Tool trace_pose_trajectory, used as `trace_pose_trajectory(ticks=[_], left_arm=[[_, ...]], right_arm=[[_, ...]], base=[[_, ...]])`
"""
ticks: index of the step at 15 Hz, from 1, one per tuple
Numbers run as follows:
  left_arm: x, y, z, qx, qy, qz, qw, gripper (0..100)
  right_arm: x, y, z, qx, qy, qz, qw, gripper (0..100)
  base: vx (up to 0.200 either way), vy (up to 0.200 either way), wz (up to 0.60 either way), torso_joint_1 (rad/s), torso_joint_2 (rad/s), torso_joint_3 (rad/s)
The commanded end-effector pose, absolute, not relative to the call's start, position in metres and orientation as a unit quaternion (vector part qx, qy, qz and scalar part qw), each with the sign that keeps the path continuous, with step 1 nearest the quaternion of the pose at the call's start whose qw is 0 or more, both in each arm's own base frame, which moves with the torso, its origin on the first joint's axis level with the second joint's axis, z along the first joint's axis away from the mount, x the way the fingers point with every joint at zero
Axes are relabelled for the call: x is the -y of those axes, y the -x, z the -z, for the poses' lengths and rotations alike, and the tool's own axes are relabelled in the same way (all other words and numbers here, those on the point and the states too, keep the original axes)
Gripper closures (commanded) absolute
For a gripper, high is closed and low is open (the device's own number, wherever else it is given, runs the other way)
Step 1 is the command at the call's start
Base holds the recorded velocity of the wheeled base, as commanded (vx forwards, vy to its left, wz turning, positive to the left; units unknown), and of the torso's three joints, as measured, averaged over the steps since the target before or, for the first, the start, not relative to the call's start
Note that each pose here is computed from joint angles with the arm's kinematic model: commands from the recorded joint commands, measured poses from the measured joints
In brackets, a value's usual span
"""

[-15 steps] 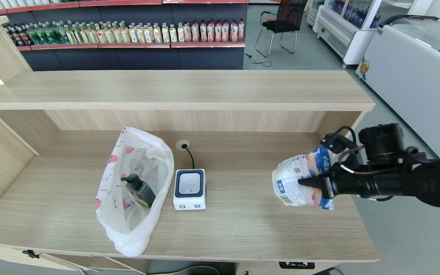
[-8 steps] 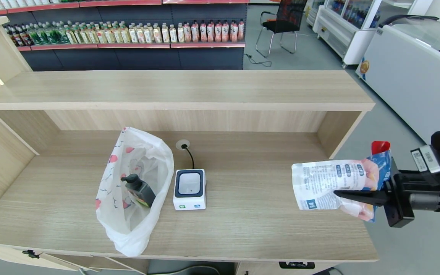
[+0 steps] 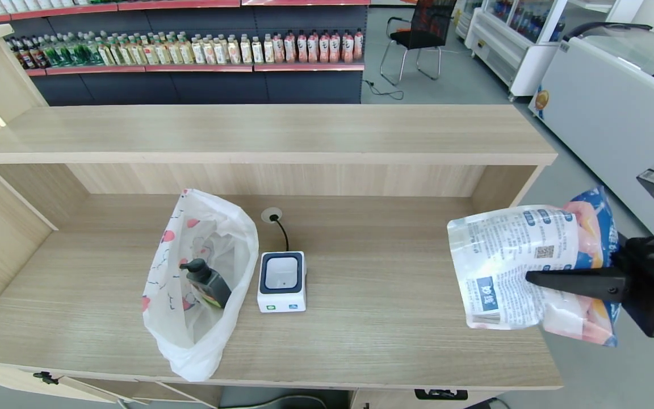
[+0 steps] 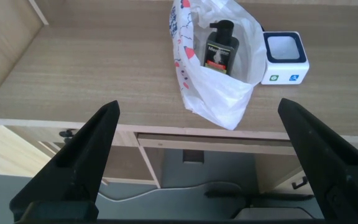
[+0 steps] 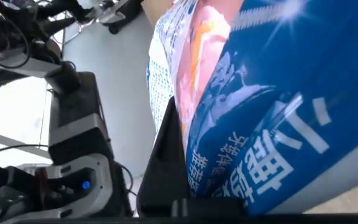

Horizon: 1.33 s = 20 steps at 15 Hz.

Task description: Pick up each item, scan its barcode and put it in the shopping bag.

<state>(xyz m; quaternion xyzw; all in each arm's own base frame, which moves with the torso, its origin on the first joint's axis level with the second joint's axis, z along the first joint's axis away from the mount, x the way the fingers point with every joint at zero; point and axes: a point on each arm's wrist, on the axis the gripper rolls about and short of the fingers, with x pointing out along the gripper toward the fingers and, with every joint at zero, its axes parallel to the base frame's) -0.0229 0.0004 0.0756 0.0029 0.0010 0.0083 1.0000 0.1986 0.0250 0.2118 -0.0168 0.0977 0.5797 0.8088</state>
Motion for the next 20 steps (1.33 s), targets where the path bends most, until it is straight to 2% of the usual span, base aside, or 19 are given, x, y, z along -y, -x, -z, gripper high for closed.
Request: trace_pose_trajectory(ticks=[1,4,7,13,20], left_arm=[[0.000,0.023,-0.076,-0.001,-0.003,-0.008,1.000,0],[0.000,0.023,-0.076,-0.001,-0.003,-0.008,1.000,0],[0.000,0.023,-0.076,-0.001,-0.003,-0.008,1.000,0],[0.000,0.023,-0.076,-0.001,-0.003,-0.008,1.000,0],[0.000,0.023,-0.076,-0.001,-0.003,-0.008,1.000,0]], right_arm=[[-0.028,-0.178,-0.214,-0.115,-0.010,-0.579,0.807,100],[-0.033,-0.171,-0.198,-0.184,-0.073,-0.582,0.789,100],[-0.040,-0.171,-0.192,-0.212,-0.089,-0.594,0.771,100],[-0.049,-0.178,-0.186,-0.229,-0.093,-0.609,0.754,100],[-0.061,-0.179,-0.192,-0.239,-0.101,-0.627,0.735,100]], base=[[0.000,0.000,0.00,0.000,0.00,0.000],[0.000,0.000,0.00,0.000,0.00,0.000],[0.000,0.000,0.00,0.000,0.00,0.000],[0.000,0.000,0.00,0.000,0.00,0.000],[0.000,0.000,0.00,0.000,0.00,0.000]])
